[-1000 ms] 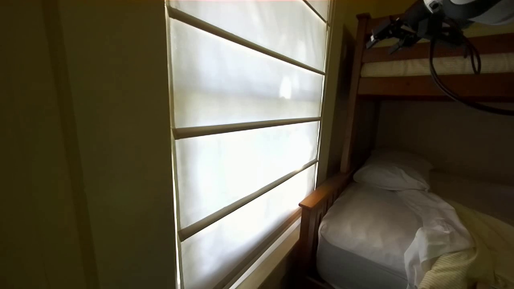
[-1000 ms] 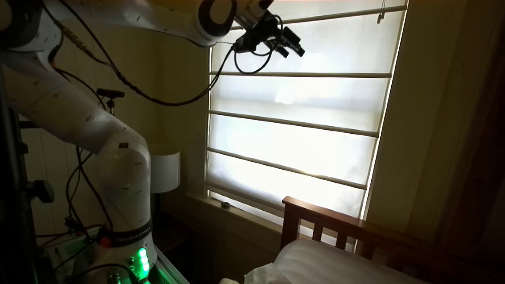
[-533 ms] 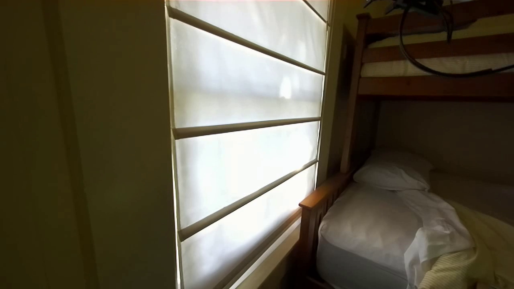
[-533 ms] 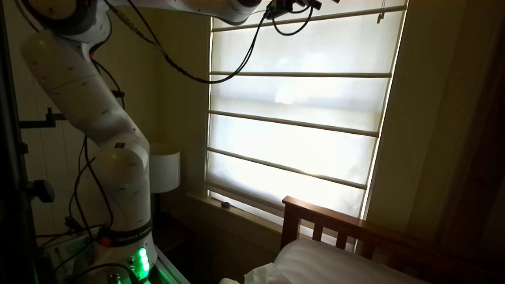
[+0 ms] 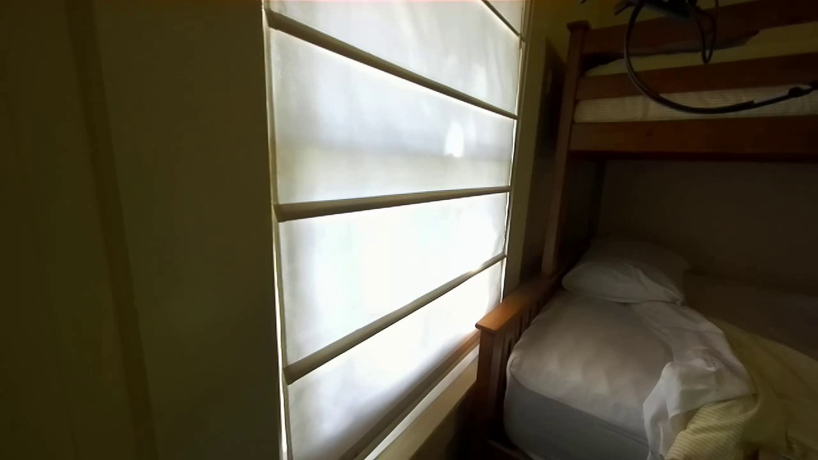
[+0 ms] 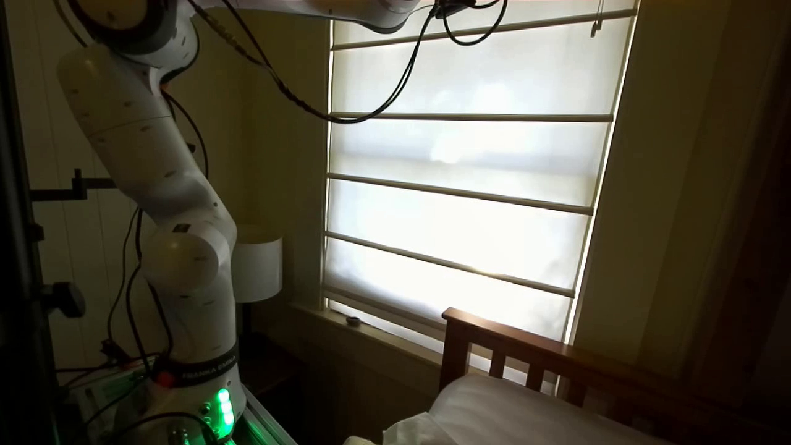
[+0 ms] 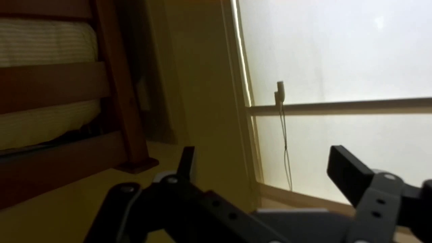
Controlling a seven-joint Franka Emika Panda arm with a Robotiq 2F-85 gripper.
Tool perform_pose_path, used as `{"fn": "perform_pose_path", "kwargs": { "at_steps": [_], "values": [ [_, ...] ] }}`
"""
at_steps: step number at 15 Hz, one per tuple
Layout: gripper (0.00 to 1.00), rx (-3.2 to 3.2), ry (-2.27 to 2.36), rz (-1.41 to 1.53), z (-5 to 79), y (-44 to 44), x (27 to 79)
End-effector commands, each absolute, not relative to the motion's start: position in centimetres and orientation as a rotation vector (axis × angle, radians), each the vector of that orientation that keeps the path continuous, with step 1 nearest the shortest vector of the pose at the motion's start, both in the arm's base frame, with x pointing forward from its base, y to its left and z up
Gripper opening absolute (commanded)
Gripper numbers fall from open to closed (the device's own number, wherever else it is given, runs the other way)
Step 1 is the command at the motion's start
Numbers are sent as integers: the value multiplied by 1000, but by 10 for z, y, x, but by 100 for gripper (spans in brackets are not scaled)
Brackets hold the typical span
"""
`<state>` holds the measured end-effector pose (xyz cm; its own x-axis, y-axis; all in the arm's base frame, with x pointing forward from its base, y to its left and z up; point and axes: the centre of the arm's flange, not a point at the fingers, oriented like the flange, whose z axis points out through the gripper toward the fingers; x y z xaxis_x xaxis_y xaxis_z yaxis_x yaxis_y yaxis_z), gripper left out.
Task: Slightly open the window blinds
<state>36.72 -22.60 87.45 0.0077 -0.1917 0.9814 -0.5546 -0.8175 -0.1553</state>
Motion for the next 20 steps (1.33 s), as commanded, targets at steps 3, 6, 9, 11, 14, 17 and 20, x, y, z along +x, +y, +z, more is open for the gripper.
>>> {"fn": "perform_pose_path", "kwargs": {
  "at_steps": [3, 6, 9, 11, 14, 17, 20],
  "values": [
    [100, 1652, -806, 2117, 927, -269, 401],
    [100, 1523, -740, 2219, 953, -279, 425],
    [100, 1524, -707, 2243, 955, -280, 455],
    [100, 1544, -678, 2227, 953, -279, 471],
    [100, 1583, -689, 2214, 929, -288, 435],
    [100, 1587, -666, 2137, 923, -287, 442],
    [100, 1629, -719, 2155, 910, -283, 484]
  ]
}}
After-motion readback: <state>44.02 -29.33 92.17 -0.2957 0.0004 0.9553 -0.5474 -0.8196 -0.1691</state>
